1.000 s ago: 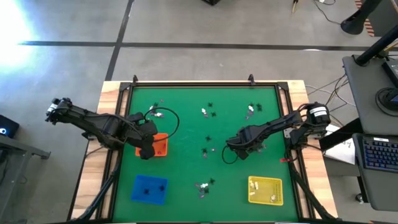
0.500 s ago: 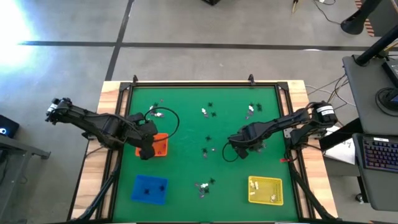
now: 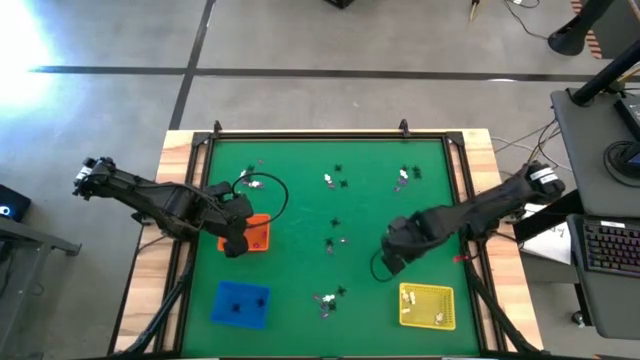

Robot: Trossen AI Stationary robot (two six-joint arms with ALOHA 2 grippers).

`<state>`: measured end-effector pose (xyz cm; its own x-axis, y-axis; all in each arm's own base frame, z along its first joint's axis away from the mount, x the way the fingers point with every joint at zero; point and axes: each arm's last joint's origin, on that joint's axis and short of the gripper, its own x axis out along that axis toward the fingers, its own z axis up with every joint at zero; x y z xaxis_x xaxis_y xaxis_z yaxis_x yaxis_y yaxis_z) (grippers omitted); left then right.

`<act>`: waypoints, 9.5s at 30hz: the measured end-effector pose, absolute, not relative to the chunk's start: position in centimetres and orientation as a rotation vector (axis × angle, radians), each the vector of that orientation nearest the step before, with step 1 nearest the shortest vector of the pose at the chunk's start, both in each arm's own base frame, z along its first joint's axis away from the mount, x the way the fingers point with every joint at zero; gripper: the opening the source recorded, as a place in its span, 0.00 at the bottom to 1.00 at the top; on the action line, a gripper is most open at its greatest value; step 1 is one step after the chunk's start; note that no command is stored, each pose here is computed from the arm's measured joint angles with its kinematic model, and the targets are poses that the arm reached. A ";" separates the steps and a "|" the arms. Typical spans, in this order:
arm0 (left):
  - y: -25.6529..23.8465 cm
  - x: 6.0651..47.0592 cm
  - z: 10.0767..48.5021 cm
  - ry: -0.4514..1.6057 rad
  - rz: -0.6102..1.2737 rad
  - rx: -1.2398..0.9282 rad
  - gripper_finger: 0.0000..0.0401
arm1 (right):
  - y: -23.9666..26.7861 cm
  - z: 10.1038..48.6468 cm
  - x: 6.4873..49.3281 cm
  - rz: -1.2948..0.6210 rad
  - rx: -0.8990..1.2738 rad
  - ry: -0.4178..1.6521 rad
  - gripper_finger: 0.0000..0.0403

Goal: Sort Halloween decoration
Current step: Put the white skeleton toy into the yellow bin, then put the violet witch hat toy into the orange bin, then put the black spider toy into the blue bin

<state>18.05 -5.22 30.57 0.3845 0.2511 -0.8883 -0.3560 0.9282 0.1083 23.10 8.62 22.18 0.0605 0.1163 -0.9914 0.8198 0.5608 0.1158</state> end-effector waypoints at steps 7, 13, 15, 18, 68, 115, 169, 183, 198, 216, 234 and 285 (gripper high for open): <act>-5.2 18.1 30.6 1.110 0.386 -0.105 0.22 | 13.1 22.6 21.1 -0.639 0.943 1.444 0.04; -5.2 18.1 30.6 1.108 0.386 -0.106 0.22 | 16.6 22.8 20.2 -0.526 1.023 1.411 0.04; -5.2 18.1 30.6 1.107 0.385 -0.106 0.22 | 17.3 22.9 19.8 -0.518 1.036 1.413 0.05; -5.2 18.1 30.6 1.107 0.385 -0.106 0.22 | 17.8 22.9 19.3 -0.541 1.056 1.418 0.05; -6.9 24.9 27.8 0.945 0.392 -0.165 0.22 | 14.5 22.0 20.6 -0.709 0.845 1.128 0.27; -1.9 44.5 15.8 1.143 -0.068 -0.056 0.34 | 10.9 23.8 18.1 -0.935 0.776 1.164 0.33; 0.6 45.2 16.4 1.152 -0.214 -0.084 0.00 | 11.0 24.3 18.4 -0.941 0.804 1.117 0.33; 0.7 44.0 18.2 1.291 -0.274 -0.020 0.00 | 11.0 24.3 18.3 -0.941 0.804 1.117 0.33; 0.5 40.1 23.6 1.380 -0.338 -0.011 0.00 | 10.9 24.1 18.3 -0.948 0.793 1.111 0.33; 0.2 29.9 28.3 1.442 -0.259 -0.109 0.00 | 10.9 24.2 18.3 -0.952 0.790 1.094 0.33; -0.1 20.5 20.4 1.398 -0.002 -0.399 0.00 | 10.9 24.2 18.4 -0.969 0.821 1.078 0.33; 0.5 19.9 24.5 1.191 0.138 -0.221 0.22 | 7.2 24.6 21.6 -0.996 0.732 0.775 0.33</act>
